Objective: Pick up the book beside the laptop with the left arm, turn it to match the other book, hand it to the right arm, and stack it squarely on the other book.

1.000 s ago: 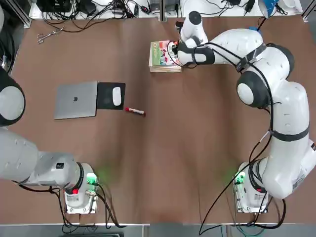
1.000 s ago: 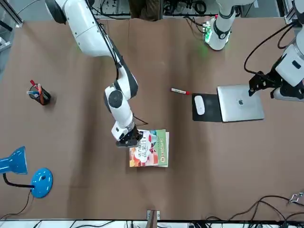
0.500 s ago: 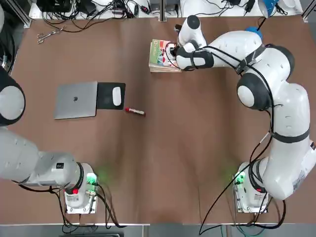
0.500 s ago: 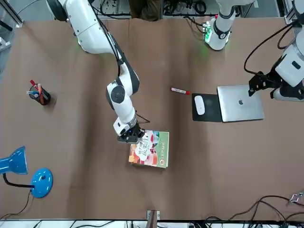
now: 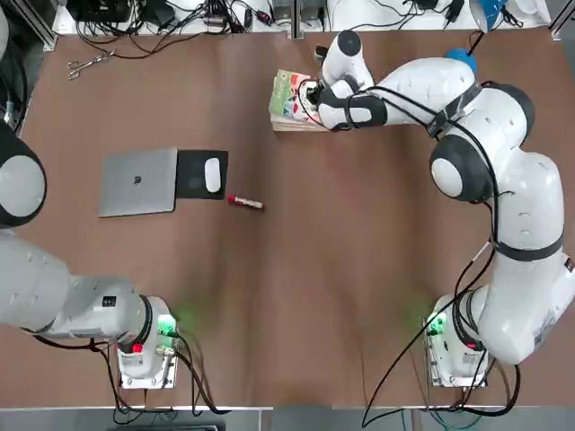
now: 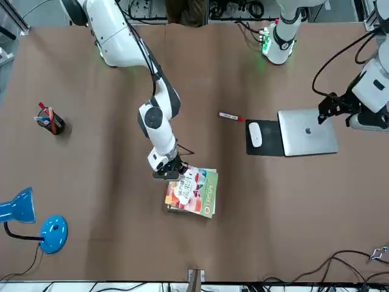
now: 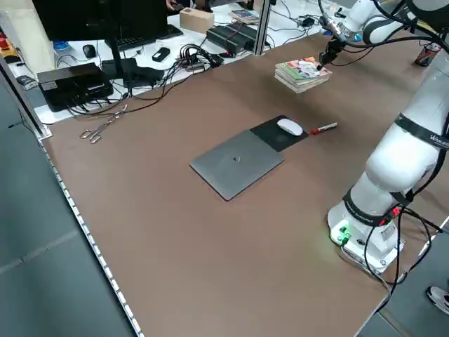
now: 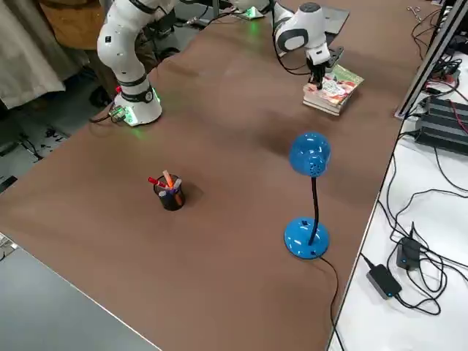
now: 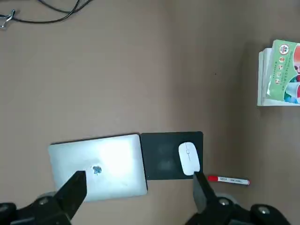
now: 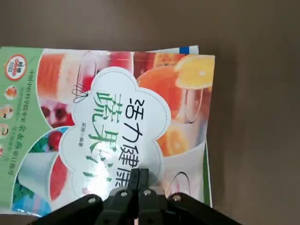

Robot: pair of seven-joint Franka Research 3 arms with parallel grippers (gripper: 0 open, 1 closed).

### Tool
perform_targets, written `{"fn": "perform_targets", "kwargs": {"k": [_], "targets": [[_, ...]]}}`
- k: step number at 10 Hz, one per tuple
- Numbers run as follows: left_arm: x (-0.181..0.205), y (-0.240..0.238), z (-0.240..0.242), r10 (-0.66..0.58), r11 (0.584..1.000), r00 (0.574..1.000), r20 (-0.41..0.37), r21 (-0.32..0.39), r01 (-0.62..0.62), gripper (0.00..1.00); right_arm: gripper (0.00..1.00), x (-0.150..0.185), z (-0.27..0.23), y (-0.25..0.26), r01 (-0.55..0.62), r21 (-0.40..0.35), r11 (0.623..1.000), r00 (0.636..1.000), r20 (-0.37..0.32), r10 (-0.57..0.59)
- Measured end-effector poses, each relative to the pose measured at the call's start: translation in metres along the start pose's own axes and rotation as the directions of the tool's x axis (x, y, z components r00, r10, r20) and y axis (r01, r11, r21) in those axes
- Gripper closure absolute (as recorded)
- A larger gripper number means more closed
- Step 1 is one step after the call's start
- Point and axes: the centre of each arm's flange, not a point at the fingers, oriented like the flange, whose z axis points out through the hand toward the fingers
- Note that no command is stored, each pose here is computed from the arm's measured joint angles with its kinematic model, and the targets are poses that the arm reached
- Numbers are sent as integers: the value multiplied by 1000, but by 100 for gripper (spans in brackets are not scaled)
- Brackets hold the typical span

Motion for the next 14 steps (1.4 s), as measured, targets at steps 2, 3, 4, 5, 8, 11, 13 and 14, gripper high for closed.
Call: {"fn": "perform_targets", "kwargs": {"k": [2, 3, 4, 5, 8, 11, 13, 14], "targets": [[0, 0, 0, 0, 1000, 1000, 1, 0, 0, 0, 99, 5, -14, -18, -19, 36, 999, 999, -27, 20], [0, 0, 1, 0, 1000, 1000, 1, 0, 0, 0, 99, 14, -28, -31, -34, 66, 997, 998, -53, 37], [0, 0, 1, 0, 1000, 1000, 1, 0, 0, 0, 99, 22, -42, -43, -58, 95, 994, 995, -72, 65], [1, 0, 1, 0, 1000, 1000, 3, 0, 0, 0, 99, 24, -47, -52, -92, 114, 989, 992, -73, 101], [2, -1, 5, -1, 1000, 1000, 10, -1, 1, 0, 99, 13, -17, -85, -157, 152, 976, 983, -68, 169], [2, -2, 6, -2, 1000, 1000, 11, -1, 2, 0, 99, 11, 9, -104, -151, 174, 973, 981, -97, 170], [2, -1, 6, -2, 1000, 1000, 11, -1, 2, 0, 99, 4, 21, -113, -134, 194, 972, 981, -115, 158], [2, -2, 6, -2, 1000, 1000, 11, -1, 2, 0, 98, -1, 27, -115, -126, 202, 971, 981, -120, 153]]}}
